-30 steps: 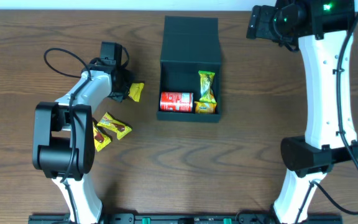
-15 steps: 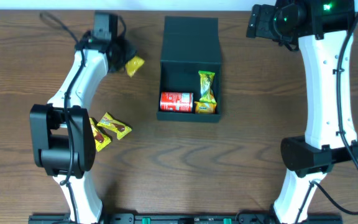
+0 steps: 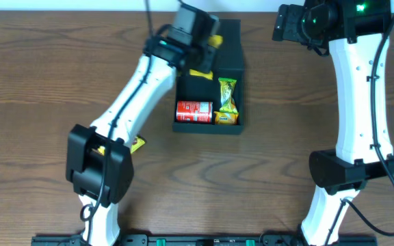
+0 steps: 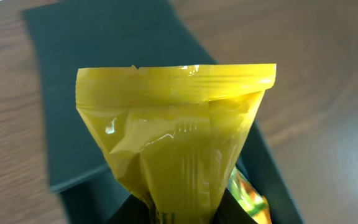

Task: Pack container
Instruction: 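Lift the yellow packet with the left gripper over the box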

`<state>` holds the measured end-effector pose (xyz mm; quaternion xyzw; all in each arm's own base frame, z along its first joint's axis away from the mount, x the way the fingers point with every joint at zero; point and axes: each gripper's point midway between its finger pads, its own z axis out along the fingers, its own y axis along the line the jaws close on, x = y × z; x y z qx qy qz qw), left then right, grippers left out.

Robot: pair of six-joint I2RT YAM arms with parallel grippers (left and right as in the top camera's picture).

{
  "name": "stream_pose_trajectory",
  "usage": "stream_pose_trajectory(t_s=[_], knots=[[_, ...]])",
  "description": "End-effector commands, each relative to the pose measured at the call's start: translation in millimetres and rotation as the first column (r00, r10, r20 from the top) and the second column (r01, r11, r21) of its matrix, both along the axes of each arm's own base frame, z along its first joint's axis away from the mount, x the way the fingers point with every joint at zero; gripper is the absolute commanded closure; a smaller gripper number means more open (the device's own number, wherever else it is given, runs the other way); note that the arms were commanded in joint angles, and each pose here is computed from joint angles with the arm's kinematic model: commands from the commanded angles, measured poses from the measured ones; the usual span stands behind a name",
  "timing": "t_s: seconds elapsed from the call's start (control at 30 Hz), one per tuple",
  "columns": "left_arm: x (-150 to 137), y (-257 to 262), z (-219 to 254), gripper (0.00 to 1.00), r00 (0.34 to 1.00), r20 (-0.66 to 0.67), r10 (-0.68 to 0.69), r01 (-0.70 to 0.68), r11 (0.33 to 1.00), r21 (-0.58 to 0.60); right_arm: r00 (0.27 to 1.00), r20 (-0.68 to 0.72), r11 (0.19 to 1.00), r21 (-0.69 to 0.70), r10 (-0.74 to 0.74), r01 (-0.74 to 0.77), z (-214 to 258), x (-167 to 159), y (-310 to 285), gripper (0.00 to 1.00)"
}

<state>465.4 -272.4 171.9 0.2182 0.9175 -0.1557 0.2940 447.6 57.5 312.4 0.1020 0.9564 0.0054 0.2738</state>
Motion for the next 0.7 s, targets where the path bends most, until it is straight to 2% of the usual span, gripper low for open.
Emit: stream_pose_trajectory(t_s=[0.0,0.1,0.2,0.43,0.67], knots=[[-6,-6,-2,0.81,0.997,0.030,-0.068,0.065,0.994,0.083,1.000,0.001,1.000,-0.025,-0.007,0.007,0,1,-6,0.15],[-15,-8,-19,0.83,0.997,-0.016,-0.070,0.071,0.990,0.124,1.000,-0.004,1.000,-0.029,-0.009,0.009,0,-1,-9,0.14],[-20,-8,-39,0.84,0.996,-0.092,-0.011,0.022,0.992,0.120,1.000,-0.013,0.999,-0.032,-0.021,0.020,0,-3,-16,0.14],[-22,-12,-50,0.85,0.961,-0.210,0.180,-0.178,0.984,0.027,0.998,-0.028,0.998,-0.033,-0.050,0.049,-2,-5,-29,0.14],[-11,-19,-57,0.85,0.957,-0.198,0.211,-0.215,0.977,-0.003,0.998,-0.028,0.998,-0.033,-0.051,0.050,-2,-5,-30,0.13]])
